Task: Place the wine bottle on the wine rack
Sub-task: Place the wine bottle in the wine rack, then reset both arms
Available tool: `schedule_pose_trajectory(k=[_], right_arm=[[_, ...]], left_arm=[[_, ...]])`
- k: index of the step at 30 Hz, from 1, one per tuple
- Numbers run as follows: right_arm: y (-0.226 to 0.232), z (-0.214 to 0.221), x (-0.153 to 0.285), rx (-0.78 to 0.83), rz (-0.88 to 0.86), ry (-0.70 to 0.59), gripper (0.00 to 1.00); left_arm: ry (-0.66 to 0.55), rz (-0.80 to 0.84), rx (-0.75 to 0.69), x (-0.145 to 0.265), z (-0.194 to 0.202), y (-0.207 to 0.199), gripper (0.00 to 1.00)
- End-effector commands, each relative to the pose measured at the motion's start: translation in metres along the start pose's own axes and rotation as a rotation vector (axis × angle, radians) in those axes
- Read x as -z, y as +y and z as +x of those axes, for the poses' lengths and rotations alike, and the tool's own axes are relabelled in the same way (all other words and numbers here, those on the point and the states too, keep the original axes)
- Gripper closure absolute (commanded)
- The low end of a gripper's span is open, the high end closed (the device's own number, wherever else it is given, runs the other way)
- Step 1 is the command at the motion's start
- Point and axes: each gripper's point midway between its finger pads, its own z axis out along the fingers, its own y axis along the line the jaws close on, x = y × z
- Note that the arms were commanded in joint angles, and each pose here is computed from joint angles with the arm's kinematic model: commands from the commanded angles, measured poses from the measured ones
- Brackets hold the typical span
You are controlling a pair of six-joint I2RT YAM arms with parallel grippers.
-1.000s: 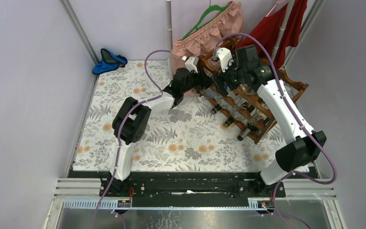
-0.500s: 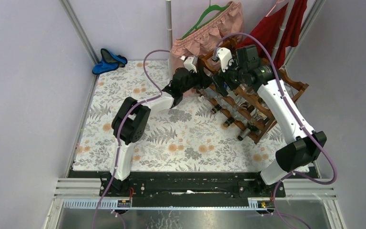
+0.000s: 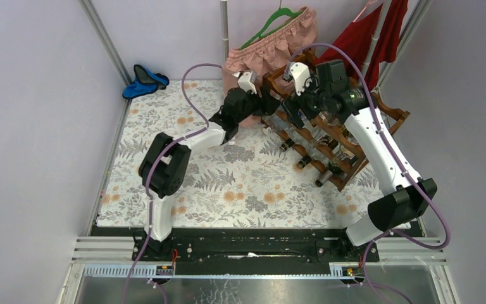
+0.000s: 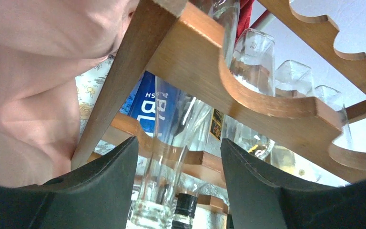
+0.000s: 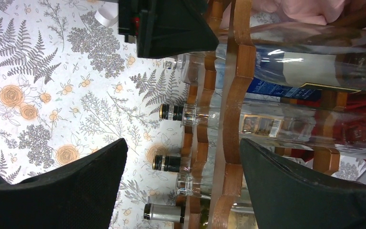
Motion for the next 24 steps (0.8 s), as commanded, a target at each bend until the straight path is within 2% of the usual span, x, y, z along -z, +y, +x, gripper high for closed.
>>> schedule_pose_trajectory(k=[1,8,18,20,24], right_arm=[[0.004,-0.019,0.028,0.030,0.004,-0.086,0.05],[0.014,-0.020,0.046,0.033,-0.013,-0.113,0.00],[0.048,-0.021,0.092,0.079,-0.077,-0.232,0.00],[0.050,-0.023,0.109,0.069,-0.060,-0.291,0.00],[0.045,-0.026,0.151,-0.019,0.004,-0.373,0.00]], left_arm=[[-0.089,-0.009,-0.033,0.021,-0.035,-0.010,0.28],[-0.071,-0.015,-0.003,0.068,-0.018,-0.006,0.27],[-0.061,0.002,-0.070,0.171,-0.016,-0.028,0.24],[-0.071,-0.004,-0.116,0.195,-0.028,-0.037,0.03],[-0.105,-0.049,-0.228,0.242,-0.069,-0.055,0.01]])
